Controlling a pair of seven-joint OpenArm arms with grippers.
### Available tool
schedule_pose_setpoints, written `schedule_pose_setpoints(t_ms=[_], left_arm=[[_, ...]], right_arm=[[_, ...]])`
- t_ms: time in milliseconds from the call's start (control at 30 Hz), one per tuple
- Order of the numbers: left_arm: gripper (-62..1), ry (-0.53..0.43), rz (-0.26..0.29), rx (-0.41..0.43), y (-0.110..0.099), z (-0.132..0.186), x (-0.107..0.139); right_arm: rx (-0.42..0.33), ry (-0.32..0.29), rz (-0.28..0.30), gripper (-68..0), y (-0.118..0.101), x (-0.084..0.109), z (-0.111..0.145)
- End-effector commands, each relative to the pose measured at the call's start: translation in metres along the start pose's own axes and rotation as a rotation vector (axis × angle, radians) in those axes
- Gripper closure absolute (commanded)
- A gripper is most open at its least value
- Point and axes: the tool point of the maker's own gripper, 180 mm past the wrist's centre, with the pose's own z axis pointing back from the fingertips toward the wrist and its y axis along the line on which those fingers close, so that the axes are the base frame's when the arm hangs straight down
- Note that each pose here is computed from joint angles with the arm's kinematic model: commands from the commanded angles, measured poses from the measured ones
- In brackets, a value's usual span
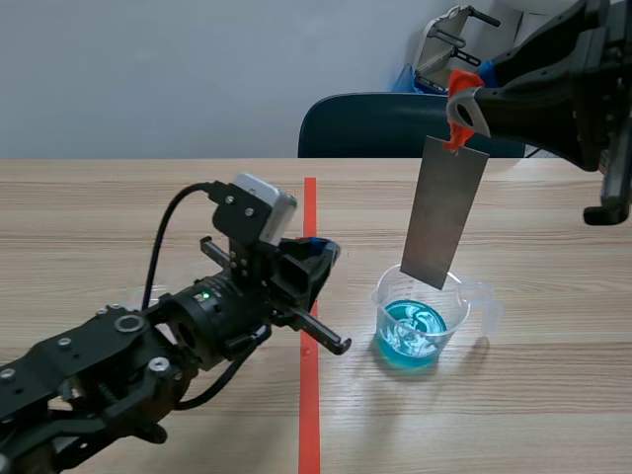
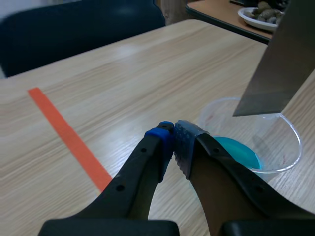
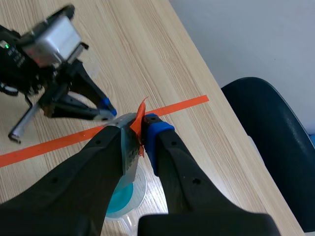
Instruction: Do the redox reaction experiment
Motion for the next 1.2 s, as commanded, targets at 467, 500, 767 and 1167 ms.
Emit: schedule_pose_setpoints(t_ms=[467, 500, 767, 1167], left_arm=[[-2.8, 0.028, 0.000, 0.035, 0.005, 0.084, 0.006], [-3.5, 0.033, 0.003, 0.031, 0.003, 0.087, 0.005], [-33.7, 0.031, 0.021, 0.035, -0.005, 0.099, 0.000], [-61.8, 0.017, -0.017, 0.018, -0.009, 0.100, 0.001]], right_arm=[[-0.006, -0.026, 0.015, -0.8, -0.002, 0.009, 0.001], [-0.006, -0.026, 0.015, -0.8, -0.002, 0.009, 0.001], [-0.006, -0.026, 0.015, -0.8, -0.002, 0.009, 0.001], [-0.006, -0.026, 0.015, -0.8, -0.002, 0.009, 0.001]])
